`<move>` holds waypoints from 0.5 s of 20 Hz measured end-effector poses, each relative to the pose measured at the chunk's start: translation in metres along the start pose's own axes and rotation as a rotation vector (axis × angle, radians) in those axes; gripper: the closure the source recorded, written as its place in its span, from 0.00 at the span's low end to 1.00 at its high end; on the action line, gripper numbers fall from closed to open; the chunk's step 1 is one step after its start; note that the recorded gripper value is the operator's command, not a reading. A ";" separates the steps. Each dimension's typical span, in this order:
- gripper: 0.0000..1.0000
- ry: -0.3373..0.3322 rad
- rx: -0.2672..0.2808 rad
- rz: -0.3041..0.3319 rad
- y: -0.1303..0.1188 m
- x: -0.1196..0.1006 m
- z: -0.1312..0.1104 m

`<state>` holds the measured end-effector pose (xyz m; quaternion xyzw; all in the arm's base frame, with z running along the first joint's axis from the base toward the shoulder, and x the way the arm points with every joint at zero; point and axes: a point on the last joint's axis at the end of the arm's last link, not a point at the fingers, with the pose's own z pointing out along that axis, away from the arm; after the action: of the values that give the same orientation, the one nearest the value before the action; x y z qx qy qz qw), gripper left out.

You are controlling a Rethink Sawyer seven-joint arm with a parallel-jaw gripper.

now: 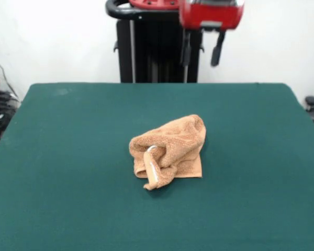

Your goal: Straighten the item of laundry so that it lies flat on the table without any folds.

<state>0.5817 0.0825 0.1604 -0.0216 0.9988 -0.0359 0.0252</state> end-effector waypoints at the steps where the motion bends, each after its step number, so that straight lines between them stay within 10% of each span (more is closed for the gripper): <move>1: 0.00 0.001 0.004 0.005 -0.004 -0.004 0.009; 10: 0.00 -0.065 0.033 0.055 -0.023 -0.025 0.064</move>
<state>0.6109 0.0563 0.0990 0.0053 0.9969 -0.0510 0.0590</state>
